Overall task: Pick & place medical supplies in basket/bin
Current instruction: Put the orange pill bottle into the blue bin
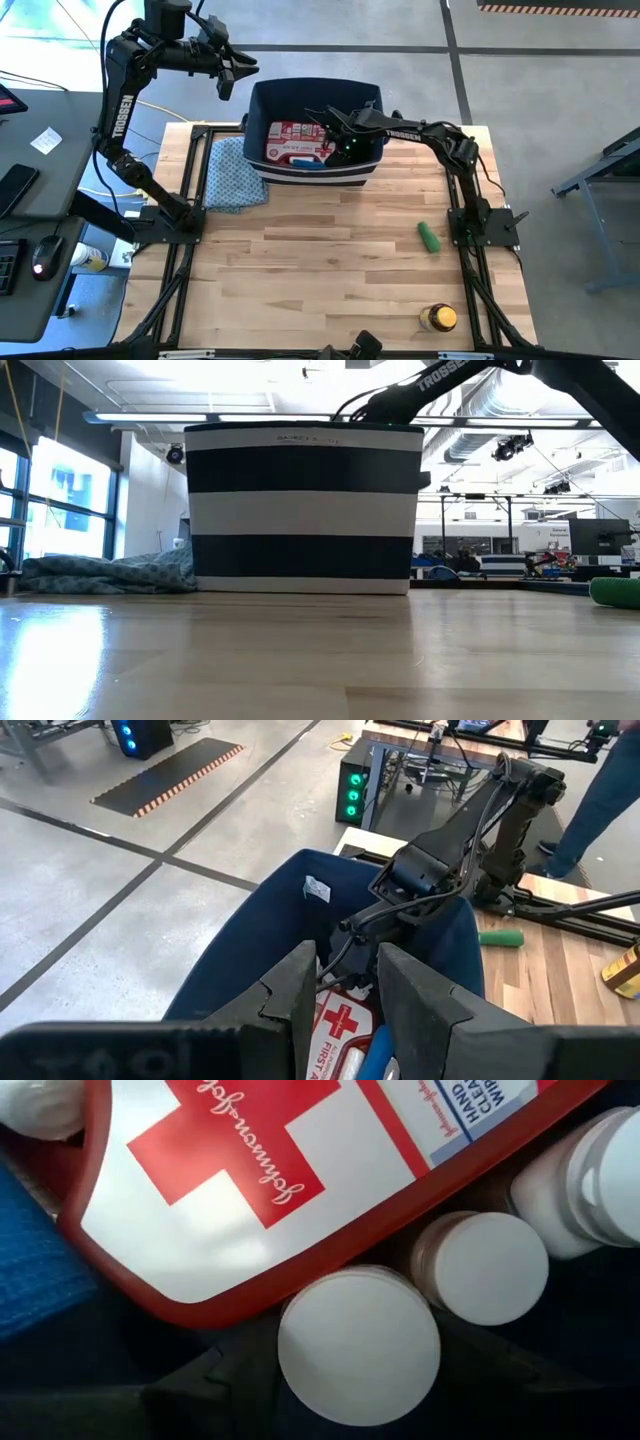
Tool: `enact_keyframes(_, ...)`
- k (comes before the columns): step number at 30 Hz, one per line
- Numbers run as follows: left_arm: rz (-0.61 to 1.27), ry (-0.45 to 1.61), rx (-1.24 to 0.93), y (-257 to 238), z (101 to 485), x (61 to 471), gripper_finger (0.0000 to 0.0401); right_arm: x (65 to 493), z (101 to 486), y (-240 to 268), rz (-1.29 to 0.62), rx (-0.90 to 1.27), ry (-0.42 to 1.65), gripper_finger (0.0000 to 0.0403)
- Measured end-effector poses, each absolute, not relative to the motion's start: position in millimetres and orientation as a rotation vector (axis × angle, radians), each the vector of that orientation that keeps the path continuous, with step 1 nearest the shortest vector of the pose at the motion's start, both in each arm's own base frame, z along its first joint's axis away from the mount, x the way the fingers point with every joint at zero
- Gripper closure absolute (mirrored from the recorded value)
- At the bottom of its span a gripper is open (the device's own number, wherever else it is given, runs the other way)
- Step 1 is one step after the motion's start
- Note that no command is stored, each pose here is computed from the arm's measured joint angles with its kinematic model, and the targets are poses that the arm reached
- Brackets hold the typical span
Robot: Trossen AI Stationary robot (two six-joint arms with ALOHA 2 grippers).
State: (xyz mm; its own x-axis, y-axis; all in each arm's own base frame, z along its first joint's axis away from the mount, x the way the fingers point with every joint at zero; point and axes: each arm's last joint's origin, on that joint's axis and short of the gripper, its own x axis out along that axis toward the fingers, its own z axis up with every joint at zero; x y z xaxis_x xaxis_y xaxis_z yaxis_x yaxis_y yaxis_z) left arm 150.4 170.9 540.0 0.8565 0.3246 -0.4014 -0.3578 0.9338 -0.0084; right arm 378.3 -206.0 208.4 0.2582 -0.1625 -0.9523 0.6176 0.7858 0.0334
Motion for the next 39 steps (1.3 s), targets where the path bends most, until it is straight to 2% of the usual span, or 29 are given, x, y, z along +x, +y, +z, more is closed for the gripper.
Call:
enact_keyframes(17, 0.363, 0.412, -0.086, 175, 538, 154, 0.0257, 379, 207, -207, -0.574, 0.431, 1.185, 0.0188)
enact_keyframes(29, 0.367, 0.394, -0.078, 176, 540, 155, 0.0257, 380, 212, -206, -0.552, 0.449, 1.183, 0.0152)
enact_keyframes(39, 0.372, 0.376, -0.085, 177, 541, 155, 0.0257, 382, 226, -207, -0.544, 0.453, 1.165, 0.0152)
